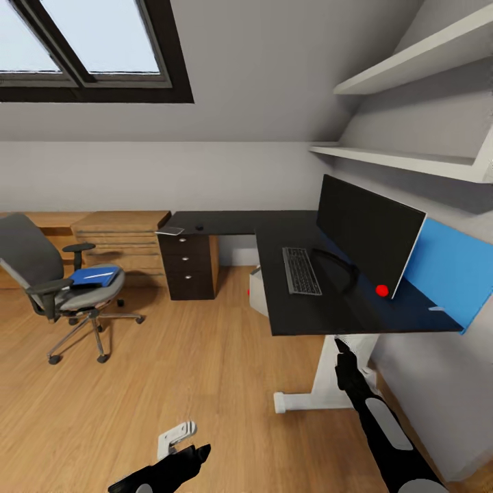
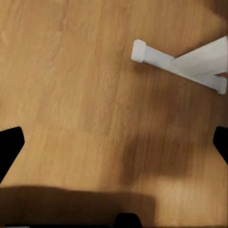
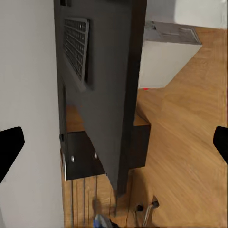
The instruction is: In the bedroom, organize the workspace by keeping the computer under the desk, ensuring the monitor is on the desk, placing the keyboard on the desk next to the monitor, placing the mouse on the desk next to the keyboard, moving the folder from the swivel chair onto the desk next to the mouse, stacking the notebook on top of the folder with the pen on top of the notebook, and positioning the swivel chair next to the desk.
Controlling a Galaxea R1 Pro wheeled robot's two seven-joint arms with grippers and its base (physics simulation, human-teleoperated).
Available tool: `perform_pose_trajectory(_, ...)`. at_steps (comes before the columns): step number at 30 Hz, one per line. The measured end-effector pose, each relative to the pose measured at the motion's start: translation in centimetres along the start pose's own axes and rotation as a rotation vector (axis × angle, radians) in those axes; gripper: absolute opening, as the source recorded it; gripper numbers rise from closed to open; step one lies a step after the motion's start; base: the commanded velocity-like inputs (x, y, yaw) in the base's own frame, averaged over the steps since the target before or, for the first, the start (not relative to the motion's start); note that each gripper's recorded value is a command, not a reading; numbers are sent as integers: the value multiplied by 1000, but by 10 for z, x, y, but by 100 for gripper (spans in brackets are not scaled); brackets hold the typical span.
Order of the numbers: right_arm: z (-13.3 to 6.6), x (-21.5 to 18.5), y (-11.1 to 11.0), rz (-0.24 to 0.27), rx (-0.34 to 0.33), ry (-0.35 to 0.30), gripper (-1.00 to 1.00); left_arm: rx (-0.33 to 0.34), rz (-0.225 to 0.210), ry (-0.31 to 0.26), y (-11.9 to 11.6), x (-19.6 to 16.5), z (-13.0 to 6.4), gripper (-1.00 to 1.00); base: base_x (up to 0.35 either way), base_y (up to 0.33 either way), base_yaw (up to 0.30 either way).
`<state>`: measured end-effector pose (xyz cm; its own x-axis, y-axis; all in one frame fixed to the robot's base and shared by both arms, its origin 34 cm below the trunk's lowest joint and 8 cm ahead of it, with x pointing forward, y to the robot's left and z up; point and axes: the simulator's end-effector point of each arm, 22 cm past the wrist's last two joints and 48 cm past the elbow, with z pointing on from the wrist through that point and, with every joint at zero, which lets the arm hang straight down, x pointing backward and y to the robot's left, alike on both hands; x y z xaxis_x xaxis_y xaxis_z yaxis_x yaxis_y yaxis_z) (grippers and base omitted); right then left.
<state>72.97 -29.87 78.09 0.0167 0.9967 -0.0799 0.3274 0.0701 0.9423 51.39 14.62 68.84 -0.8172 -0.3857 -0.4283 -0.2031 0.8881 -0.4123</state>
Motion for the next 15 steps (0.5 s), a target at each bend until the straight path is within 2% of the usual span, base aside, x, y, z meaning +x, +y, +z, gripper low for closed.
perform_pose_trajectory(4,-2,7,-19,-44,42,15,100,2,2,3,-1,2,1,100,-28,0,0)
perform_pose_trajectory(9,-7,29,-35,-40,84,42,100,-20,-2,32,7,12,1,100,-5,0,0)
perform_pose_trajectory(12,-16,35,-61,-50,146,57,100,-31,-4,46,9,16,-1,100,0,0,0)
perform_pose_trajectory(13,-22,37,-77,-78,179,67,100,-33,-4,49,9,17,-2,100,0,0,0)
perform_pose_trajectory(15,-30,36,-91,-129,210,78,100,-35,-4,52,9,17,-4,100,0,0,0)
